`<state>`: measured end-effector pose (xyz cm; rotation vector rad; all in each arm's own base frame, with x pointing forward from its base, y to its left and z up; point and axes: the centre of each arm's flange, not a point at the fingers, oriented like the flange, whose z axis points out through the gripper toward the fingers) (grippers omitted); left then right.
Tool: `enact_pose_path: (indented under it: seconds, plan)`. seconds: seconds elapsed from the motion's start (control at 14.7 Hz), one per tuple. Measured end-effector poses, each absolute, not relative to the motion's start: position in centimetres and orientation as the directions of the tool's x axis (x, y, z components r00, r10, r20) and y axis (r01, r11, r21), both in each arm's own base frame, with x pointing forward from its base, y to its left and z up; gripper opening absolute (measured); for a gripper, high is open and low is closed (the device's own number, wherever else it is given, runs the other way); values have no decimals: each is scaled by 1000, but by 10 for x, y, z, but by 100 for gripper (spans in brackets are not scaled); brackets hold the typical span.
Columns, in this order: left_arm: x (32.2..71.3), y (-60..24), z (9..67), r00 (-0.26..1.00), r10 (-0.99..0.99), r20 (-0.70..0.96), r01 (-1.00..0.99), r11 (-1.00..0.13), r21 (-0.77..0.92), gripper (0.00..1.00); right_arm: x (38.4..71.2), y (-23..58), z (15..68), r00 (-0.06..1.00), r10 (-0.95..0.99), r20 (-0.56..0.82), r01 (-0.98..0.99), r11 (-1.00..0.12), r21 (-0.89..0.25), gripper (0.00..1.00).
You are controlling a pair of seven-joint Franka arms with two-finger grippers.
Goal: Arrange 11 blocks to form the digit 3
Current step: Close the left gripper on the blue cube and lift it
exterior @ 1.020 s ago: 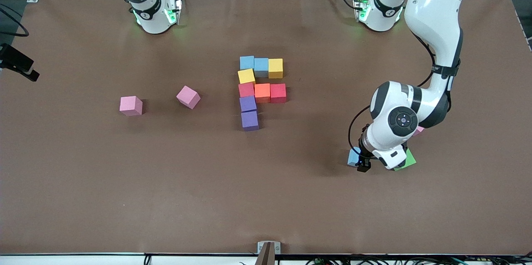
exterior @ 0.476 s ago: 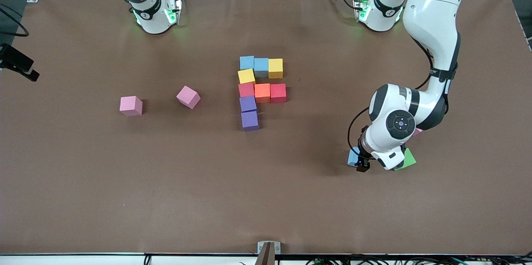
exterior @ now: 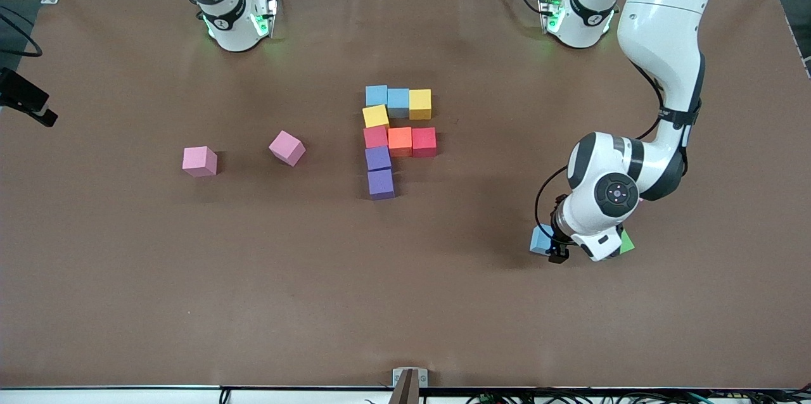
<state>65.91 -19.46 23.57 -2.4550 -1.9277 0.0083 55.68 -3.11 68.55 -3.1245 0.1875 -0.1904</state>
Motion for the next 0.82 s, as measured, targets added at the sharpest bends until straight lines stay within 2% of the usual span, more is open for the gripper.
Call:
enact_pose_path:
  seconds: [0.48, 0.54, 0.68, 0.75, 0.82]
  plan:
    - [664, -190, 221, 298, 955, 8, 954, -297, -30, 99, 557, -31, 686, 985, -119, 125, -119, -993, -13, 100]
    - [665, -187, 218, 303, 953, 8, 952, -303, -35, 96, 557, -31, 686, 985, -119, 127, -119, -993, -13, 100]
    - [667, -182, 210, 311, 951, 8, 950, -310, -33, 77, 558, -31, 686, 984, -119, 129, -119, -993, -14, 100]
    - [667, -182, 208, 312, 950, 8, 950, -311, -28, 65, 558, -31, 686, 984, -119, 130, -119, -993, -14, 100]
    - [668, -184, 209, 314, 949, 7, 949, -314, -24, 60, 558, -31, 686, 984, -119, 130, -119, -993, -14, 100]
